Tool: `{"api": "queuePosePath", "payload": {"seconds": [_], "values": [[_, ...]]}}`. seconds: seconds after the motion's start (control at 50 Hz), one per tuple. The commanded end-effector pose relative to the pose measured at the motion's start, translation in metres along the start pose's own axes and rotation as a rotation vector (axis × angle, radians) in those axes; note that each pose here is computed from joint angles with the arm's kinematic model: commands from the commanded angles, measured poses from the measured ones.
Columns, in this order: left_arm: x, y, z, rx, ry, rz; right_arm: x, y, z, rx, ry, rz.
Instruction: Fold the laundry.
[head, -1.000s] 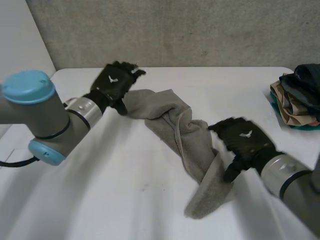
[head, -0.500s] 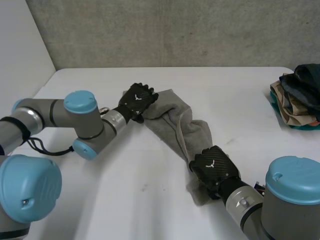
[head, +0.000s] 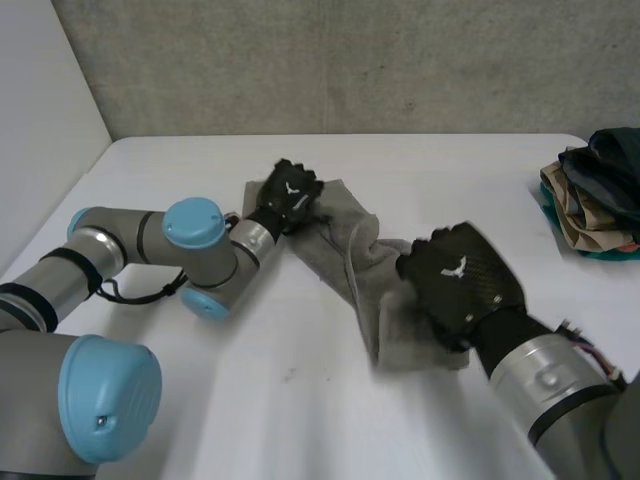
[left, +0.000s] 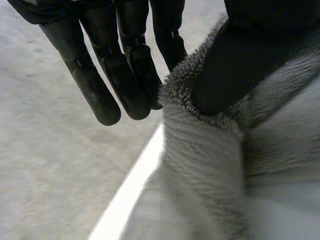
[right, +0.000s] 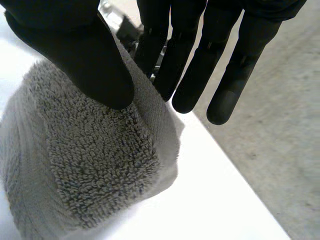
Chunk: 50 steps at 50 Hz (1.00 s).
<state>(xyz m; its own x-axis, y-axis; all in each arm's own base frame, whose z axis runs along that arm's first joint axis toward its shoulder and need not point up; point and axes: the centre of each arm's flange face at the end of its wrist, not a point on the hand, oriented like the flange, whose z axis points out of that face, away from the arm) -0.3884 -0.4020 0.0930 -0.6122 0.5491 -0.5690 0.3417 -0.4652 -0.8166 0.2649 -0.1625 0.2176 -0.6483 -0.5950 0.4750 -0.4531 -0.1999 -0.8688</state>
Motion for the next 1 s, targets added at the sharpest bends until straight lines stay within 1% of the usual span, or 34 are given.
{"api": "queuePosePath", "payload": {"seconds": [0.02, 0.06, 0.12, 0.14, 0.16, 0.24, 0.28, 0.32, 0.34, 0.36, 0.38, 0.42, 0.44, 0.46, 0.52, 0.54, 0.58, 0.6, 0.64, 0.66, 0.68, 0.72, 0.74, 0.76, 0.8, 0.82, 0.86, 0.88, 0.92, 0.96, 1.0], "values": [[-0.041, -0.033, -0.004, 0.046, -0.211, 0.111, 0.063, -0.002, 0.016, -0.01, 0.199, 0.069], [-0.051, -0.046, -0.012, 0.051, -0.23, 0.119, 0.092, -0.005, 0.023, -0.006, 0.281, 0.074], [-0.065, -0.078, -0.034, 0.054, -0.239, 0.12, 0.116, -0.013, 0.028, 0.021, 0.349, 0.074], [-0.067, -0.086, -0.041, 0.052, -0.239, 0.118, 0.13, -0.019, 0.03, 0.041, 0.389, 0.077], [-0.071, -0.099, -0.054, 0.042, -0.238, 0.114, 0.135, -0.02, 0.033, 0.046, 0.401, 0.079], [-0.072, -0.127, -0.093, 0.005, -0.215, 0.108, 0.15, -0.028, 0.044, 0.047, 0.449, 0.075], [-0.074, -0.139, -0.11, -0.017, -0.208, 0.102, 0.154, -0.019, 0.055, -0.016, 0.451, 0.082], [-0.076, -0.148, -0.136, -0.086, -0.197, 0.089, 0.154, -0.01, 0.063, -0.078, 0.432, 0.087], [-0.076, -0.149, -0.144, -0.117, -0.194, 0.082, 0.152, -0.006, 0.066, -0.11, 0.415, 0.087], [-0.075, -0.147, -0.152, -0.155, -0.188, 0.075, 0.147, 0.004, 0.071, -0.181, 0.373, 0.086], [-0.07, -0.139, -0.166, -0.245, -0.164, 0.055, 0.145, 0.009, 0.073, -0.215, 0.351, 0.082], [-0.061, -0.13, -0.179, -0.336, -0.118, 0.034, 0.139, 0.019, 0.076, -0.286, 0.307, 0.062], [-0.057, -0.126, -0.185, -0.38, -0.096, 0.024, 0.13, 0.027, 0.08, -0.348, 0.256, 0.025], [-0.047, -0.118, -0.195, -0.466, -0.044, 0.005, 0.125, 0.029, 0.081, -0.368, 0.234, 0.009], [-0.04, -0.111, -0.202, -0.536, 0.005, -0.011, 0.111, 0.039, 0.091, -0.403, 0.177, -0.049], [-0.037, -0.1, -0.198, -0.566, 0.015, -0.015, 0.109, 0.041, 0.095, -0.403, 0.177, -0.057], [-0.037, -0.09, -0.187, -0.566, 0.003, -0.009, 0.109, 0.042, 0.104, -0.382, 0.2, -0.065], [-0.041, -0.084, -0.173, -0.541, -0.027, 0.002, 0.114, 0.041, 0.116, -0.345, 0.243, -0.072], [-0.05, -0.082, -0.156, -0.499, -0.078, 0.022, 0.121, 0.038, 0.126, -0.3, 0.29, -0.077], [-0.057, -0.084, -0.146, -0.468, -0.112, 0.035, 0.13, 0.032, 0.138, -0.234, 0.347, -0.09], [-0.074, -0.09, -0.125, -0.4, -0.188, 0.064, 0.136, 0.026, 0.144, -0.19, 0.383, -0.097], [-0.094, -0.1, -0.105, -0.324, -0.268, 0.096, 0.15, 0.012, 0.155, -0.086, 0.466, -0.106], [-0.108, -0.107, -0.095, -0.277, -0.317, 0.116, 0.164, -0.005, 0.164, 0.029, 0.546, -0.121], [-0.131, -0.12, -0.081, -0.189, -0.403, 0.15, 0.172, -0.015, 0.168, 0.098, 0.591, -0.129], [-0.157, -0.137, -0.069, -0.081, -0.497, 0.177, 0.185, -0.036, 0.172, 0.239, 0.673, -0.146], [-0.178, -0.154, -0.062, 0.033, -0.593, 0.196, 0.192, -0.056, 0.173, 0.387, 0.744, -0.16], [-0.189, -0.165, -0.059, 0.134, -0.659, 0.205, 0.196, -0.071, 0.172, 0.52, 0.792, -0.169], [-0.191, -0.176, -0.057, 0.231, -0.711, 0.203, 0.196, -0.082, 0.168, 0.623, 0.817, -0.172], [-0.194, -0.184, -0.06, 0.303, -0.752, 0.201, 0.196, -0.09, 0.162, 0.71, 0.834, -0.172], [-0.191, -0.189, -0.073, 0.326, -0.762, 0.206, 0.189, -0.089, 0.157, 0.745, 0.79, -0.153], [-0.182, -0.182, -0.081, 0.291, -0.736, 0.195, 0.183, -0.082, 0.155, 0.729, 0.751, -0.127]]}}
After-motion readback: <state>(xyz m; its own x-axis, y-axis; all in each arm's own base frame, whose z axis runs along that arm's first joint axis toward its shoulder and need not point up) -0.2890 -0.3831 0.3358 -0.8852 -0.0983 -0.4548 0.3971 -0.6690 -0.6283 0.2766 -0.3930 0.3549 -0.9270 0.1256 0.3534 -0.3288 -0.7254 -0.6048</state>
